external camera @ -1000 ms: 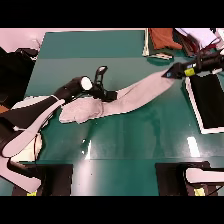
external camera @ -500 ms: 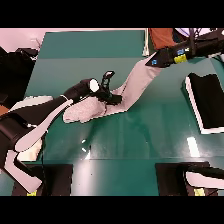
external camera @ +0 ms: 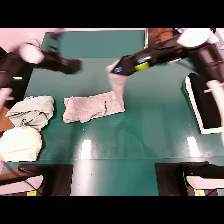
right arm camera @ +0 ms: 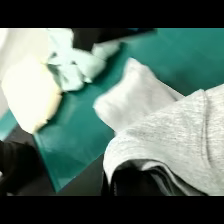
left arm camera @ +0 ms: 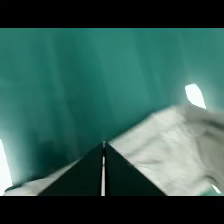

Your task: Fold the shirts.

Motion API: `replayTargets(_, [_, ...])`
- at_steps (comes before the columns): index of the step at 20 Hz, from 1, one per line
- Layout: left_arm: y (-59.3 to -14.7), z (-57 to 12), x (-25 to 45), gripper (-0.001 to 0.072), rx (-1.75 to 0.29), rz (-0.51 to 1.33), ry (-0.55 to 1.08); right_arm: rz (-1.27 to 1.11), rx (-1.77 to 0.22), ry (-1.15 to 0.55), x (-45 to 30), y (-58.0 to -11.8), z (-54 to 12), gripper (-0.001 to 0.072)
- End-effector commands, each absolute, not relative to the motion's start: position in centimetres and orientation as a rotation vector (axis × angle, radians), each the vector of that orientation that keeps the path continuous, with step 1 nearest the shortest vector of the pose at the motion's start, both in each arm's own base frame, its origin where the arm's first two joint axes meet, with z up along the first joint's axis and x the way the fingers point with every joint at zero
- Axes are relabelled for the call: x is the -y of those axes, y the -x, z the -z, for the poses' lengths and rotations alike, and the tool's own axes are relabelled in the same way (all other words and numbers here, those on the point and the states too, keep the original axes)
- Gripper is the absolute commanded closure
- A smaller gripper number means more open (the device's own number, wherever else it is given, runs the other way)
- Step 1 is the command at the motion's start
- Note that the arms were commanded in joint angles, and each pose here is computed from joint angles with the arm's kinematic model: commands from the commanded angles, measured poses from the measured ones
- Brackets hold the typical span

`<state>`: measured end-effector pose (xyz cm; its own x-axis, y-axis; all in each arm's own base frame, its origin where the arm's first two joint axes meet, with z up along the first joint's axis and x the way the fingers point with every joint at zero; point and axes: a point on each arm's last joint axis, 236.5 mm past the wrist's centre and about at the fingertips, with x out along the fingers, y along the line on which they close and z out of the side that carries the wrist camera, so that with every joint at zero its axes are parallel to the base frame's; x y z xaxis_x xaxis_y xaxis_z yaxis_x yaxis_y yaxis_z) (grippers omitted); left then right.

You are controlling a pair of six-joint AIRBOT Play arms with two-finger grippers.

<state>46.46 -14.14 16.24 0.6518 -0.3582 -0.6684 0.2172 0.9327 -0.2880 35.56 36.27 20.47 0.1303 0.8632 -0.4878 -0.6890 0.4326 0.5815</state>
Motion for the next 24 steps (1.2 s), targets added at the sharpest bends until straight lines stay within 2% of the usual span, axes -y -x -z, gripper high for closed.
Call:
replayTargets(1, [-43.7,-24.8,3.6,0.0688,-0.600,0.111,0.143,-1.278,-0.769,-0.375,-47.0,-34.2,-19.9,0.0662])
replayTargets(2, [-43.0,-26.0,2.1,0.0688,-0.573,0.081,0.151,-1.316,-0.749,-0.350,-49.5,-33.6,-19.0,0.0493])
replayTargets(3, [-42.4,-26.5,1.2,0.0688,-0.566,0.060,0.155,-1.349,-0.748,-0.314,-51.6,-32.8,-18.2,0.0393])
replayTargets(6, [-41.5,-25.6,0.8,0.0689,-0.614,0.054,0.157,-1.343,-0.789,-0.165,-51.8,-33.0,-16.2,0.0398])
replayTargets(9, [-41.6,-25.7,1.6,0.0689,-0.614,0.078,0.178,-1.220,-0.893,-0.046,-46.1,-35.7,-13.8,0.0401])
replayTargets(11, [-41.6,-25.8,2.2,0.0689,-0.610,0.105,0.191,-1.070,-0.958,-0.039,-40.5,-38.4,-11.8,0.0402])
replayTargets(15, [-41.6,-25.9,5.6,0.0689,-0.606,0.192,0.151,-0.747,-1.143,-0.156,-27.8,-41.0,-5.3,0.0391])
replayTargets(17, [-41.7,-25.6,8.3,0.0689,-0.611,0.252,0.130,-0.655,-1.231,-0.270,-23.8,-41.0,-1.6,0.0093])
replayTargets(21, [-42.2,-23.0,11.8,0.0688,-0.671,0.325,0.108,-0.607,-1.362,-0.515,-23.1,-40.7,3.6,0.0085])
replayTargets(24, [-42.5,-21.6,12.5,0.0688,-0.714,0.340,0.125,-0.673,-1.422,-0.598,-26.6,-39.6,5.9,0.0086])
